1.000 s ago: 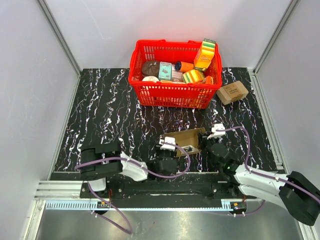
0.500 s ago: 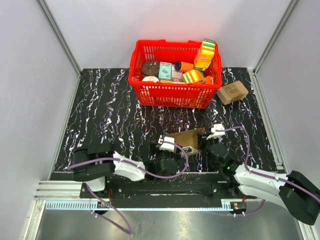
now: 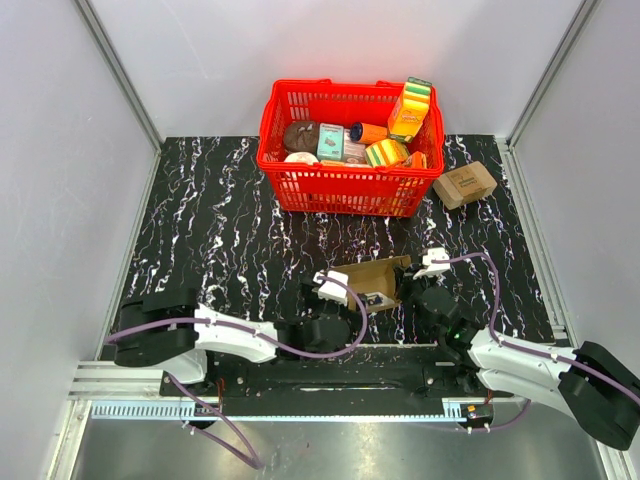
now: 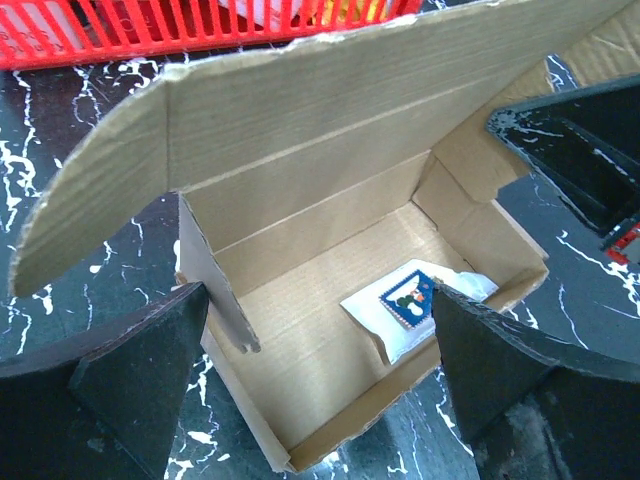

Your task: Fold the paper box

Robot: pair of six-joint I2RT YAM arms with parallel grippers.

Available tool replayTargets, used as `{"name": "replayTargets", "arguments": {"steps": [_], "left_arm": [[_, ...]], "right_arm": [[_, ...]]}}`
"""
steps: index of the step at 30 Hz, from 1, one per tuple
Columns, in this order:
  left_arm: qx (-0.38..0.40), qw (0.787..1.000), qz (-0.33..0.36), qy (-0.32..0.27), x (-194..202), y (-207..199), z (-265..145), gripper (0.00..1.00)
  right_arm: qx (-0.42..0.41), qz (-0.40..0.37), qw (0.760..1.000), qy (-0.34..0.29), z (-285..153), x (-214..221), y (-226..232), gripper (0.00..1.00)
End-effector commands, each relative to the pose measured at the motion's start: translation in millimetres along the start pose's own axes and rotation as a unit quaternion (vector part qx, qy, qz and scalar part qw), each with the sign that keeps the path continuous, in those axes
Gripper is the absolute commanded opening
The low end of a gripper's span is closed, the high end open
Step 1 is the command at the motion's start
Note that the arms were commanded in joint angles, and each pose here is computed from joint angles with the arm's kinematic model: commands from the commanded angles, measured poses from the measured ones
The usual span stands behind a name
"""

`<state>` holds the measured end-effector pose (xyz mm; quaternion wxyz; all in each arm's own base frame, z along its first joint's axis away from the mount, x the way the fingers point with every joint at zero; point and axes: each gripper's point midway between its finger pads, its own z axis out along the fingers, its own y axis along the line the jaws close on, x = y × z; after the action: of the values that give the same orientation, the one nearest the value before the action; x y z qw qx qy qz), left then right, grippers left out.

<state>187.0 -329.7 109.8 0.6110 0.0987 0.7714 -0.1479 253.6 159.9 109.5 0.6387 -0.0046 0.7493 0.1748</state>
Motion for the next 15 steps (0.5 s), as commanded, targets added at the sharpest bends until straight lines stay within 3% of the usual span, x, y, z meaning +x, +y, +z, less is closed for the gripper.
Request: {"name": "replayTargets", "arguments": {"steps": [1, 9, 15], "left_arm": [[0.046, 0.998, -0.027, 0.011, -5, -16, -7, 0.99], [0.093, 0.995, -0.036, 0.022, -14, -24, -18, 0.99], [0.114, 0.991, -0.034, 0.056, 1, -24, -27, 0.99]], "right_arm": [[0.004, 0.019, 1.000, -0.024, 0, -11, 2, 0.01], [0.005, 0.014, 0.999, -0.029, 4, -16, 5, 0.01], [0.006, 0.014, 1.000, -0.026, 4, -13, 4, 0.01]]}}
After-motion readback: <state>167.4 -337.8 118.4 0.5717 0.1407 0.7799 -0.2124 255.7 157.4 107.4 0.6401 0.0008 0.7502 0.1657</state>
